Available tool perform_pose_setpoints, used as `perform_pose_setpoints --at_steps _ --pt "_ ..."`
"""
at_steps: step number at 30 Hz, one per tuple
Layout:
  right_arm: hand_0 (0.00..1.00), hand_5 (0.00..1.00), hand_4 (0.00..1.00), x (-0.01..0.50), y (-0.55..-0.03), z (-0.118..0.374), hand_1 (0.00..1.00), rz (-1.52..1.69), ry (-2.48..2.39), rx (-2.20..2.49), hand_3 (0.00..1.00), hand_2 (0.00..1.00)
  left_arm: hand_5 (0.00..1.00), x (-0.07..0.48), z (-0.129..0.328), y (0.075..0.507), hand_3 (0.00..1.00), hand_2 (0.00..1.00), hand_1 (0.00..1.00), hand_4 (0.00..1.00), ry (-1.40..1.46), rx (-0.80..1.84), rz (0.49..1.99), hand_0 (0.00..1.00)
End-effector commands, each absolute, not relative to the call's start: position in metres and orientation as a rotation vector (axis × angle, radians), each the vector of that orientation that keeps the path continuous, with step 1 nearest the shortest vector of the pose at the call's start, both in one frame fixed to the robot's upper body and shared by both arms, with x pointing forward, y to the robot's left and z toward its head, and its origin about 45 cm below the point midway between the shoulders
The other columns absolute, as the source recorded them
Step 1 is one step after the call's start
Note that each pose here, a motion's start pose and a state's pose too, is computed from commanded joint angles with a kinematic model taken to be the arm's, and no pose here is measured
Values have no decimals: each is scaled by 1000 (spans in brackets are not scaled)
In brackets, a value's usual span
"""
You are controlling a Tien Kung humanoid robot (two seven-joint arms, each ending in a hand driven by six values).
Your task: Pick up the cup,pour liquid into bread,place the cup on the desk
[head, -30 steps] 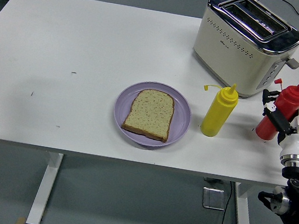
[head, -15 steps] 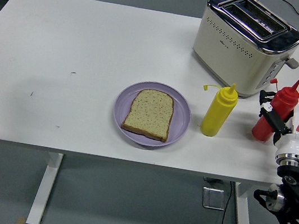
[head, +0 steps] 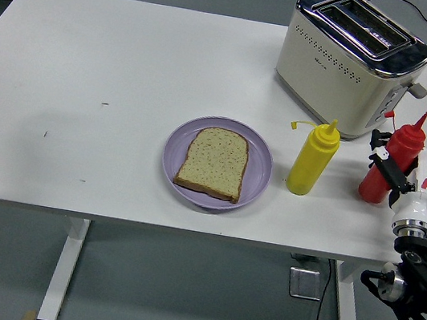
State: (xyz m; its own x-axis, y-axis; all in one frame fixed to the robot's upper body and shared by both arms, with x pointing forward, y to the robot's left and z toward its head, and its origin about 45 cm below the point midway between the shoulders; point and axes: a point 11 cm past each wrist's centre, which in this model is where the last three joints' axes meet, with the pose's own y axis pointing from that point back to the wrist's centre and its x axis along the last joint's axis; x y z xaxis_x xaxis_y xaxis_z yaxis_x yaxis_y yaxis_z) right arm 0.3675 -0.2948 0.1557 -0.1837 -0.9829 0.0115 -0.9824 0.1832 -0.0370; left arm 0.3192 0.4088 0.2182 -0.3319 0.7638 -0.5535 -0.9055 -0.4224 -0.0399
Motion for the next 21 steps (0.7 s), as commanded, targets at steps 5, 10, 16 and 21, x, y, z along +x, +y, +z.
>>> perform_pose_setpoints --at_steps 5,10,16,21 --pt "315 286 709 366 -295 153 344 -58 2406 -2004 423 415 998 319 218 409 686 774 750 662 335 -610 1930 714" --pt "343 287 712 367 -295 153 366 -65 2407 -2003 427 421 998 319 218 409 686 775 750 662 335 -610 1928 714" --pt "353 281 716 365 -296 154 372 -90 2402 -1999 430 423 998 319 218 409 686 774 750 662 334 -611 1930 714" --pt "362 280 722 362 -296 152 375 -101 2404 -2001 430 424 998 319 218 409 686 774 750 662 334 -610 1929 714"
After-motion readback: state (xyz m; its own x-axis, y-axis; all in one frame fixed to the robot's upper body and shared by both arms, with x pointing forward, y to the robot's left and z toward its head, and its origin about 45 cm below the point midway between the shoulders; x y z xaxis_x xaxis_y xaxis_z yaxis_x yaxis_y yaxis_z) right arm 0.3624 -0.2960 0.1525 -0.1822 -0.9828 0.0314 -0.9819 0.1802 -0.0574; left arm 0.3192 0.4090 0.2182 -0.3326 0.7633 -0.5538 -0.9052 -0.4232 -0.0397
